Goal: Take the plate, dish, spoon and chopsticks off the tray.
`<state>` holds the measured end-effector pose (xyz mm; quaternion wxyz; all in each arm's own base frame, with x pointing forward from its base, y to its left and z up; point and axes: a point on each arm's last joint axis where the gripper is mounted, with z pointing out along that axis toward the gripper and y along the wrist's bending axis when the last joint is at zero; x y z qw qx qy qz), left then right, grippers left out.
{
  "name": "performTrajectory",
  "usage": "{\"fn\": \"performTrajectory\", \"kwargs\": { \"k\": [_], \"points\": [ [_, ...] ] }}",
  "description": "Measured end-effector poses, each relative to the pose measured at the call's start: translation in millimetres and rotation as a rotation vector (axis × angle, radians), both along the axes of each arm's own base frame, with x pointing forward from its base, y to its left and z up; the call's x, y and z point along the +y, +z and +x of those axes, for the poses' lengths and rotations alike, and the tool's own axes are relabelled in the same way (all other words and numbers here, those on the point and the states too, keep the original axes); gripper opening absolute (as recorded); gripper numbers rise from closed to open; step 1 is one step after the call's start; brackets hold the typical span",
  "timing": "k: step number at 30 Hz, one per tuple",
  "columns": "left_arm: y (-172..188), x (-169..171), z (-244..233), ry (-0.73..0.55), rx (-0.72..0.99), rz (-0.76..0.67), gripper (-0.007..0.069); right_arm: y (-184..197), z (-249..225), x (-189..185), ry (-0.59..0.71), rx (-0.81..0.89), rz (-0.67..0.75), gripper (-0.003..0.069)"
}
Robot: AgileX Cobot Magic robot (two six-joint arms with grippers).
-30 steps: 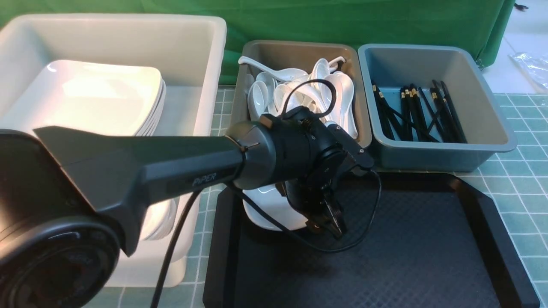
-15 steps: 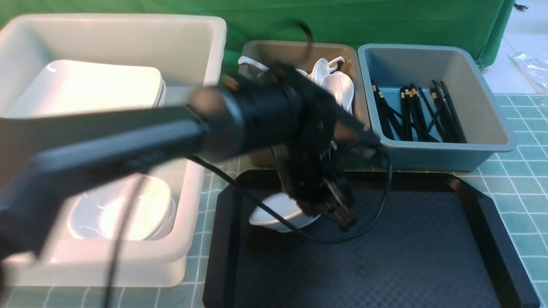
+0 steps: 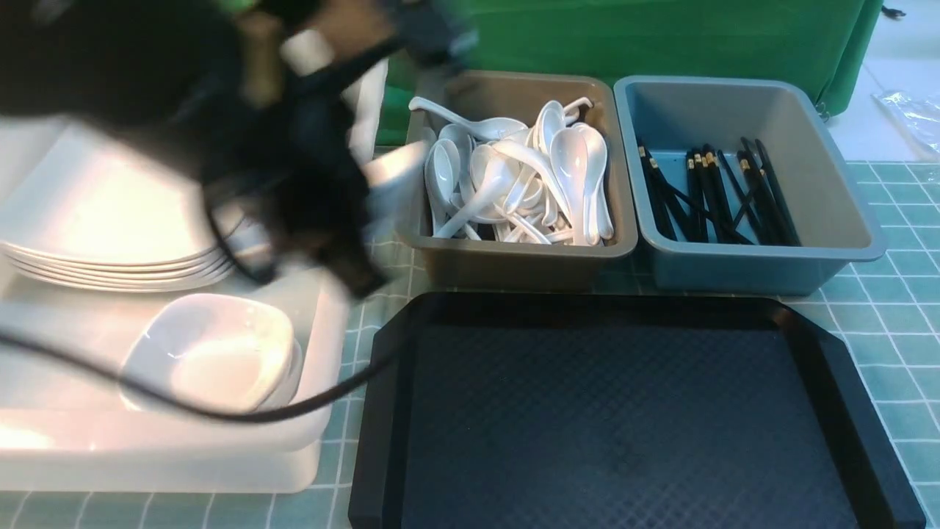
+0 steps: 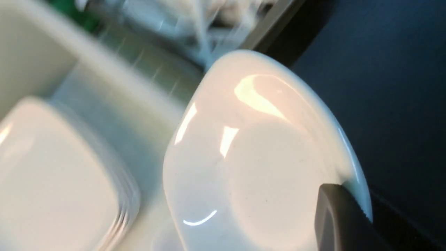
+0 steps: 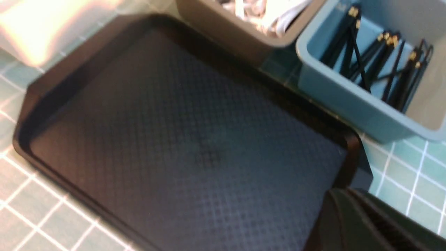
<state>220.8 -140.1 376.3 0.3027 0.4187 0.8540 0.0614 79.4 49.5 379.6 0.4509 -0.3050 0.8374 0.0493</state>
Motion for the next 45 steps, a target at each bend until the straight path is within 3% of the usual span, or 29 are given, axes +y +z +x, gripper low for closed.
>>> {"fn": "performTrajectory", "kwargs": {
  "k": [3, 10, 18, 22, 29, 34, 38, 42, 45],
  "points": [
    [-48.8, 34.4, 9.4, 0.022, 0.018, 0.13, 0.0022, 2.3, 0.8, 1.9, 0.012, -0.023, 0.021, 0.002],
    [-110.4, 57.3, 14.7, -0.04, 0.001, 0.224, 0.0022, 2.5, 0.9, 2.2, 0.014, -0.026, 0.024, 0.002],
    [-118.2, 60.2, 18.0, -0.032, -0.008, 0.247, 0.0041, 1.9, 0.3, 2.3, 0.015, -0.016, 0.025, 0.002],
    [-121.5, 59.6, 19.0, -0.031, 0.01, 0.25, 0.0118, 1.8, 0.1, 2.5, 0.017, -0.013, 0.027, 0.002],
    [-118.9, 59.4, 16.5, -0.015, 0.023, 0.227, 0.0398, 1.1, -1.1, 3.8, 0.027, 0.003, 0.038, 0.002],
    [-91.1, 59.2, -2.7, 0.038, -0.018, 0.056, 0.0587, 0.4, -2.4, 5.1, 0.037, 0.021, 0.05, 0.002],
    [-59.5, 61.2, -26.9, 0.068, -0.081, -0.125, 0.0631, 0.2, -2.8, 5.5, 0.04, 0.026, 0.054, 0.002],
    [-34.3, 65.5, -54.2, 0.093, -0.141, -0.302, 0.0596, 0.1, -3.1, 5.8, 0.042, 0.03, 0.058, 0.002],
    [-13.5, 71.5, -80.8, 0.118, -0.235, -0.502, 0.0442, -0.5, -3.8, 6.0, 0.036, 0.046, 0.07, 0.002]
  ]
}}
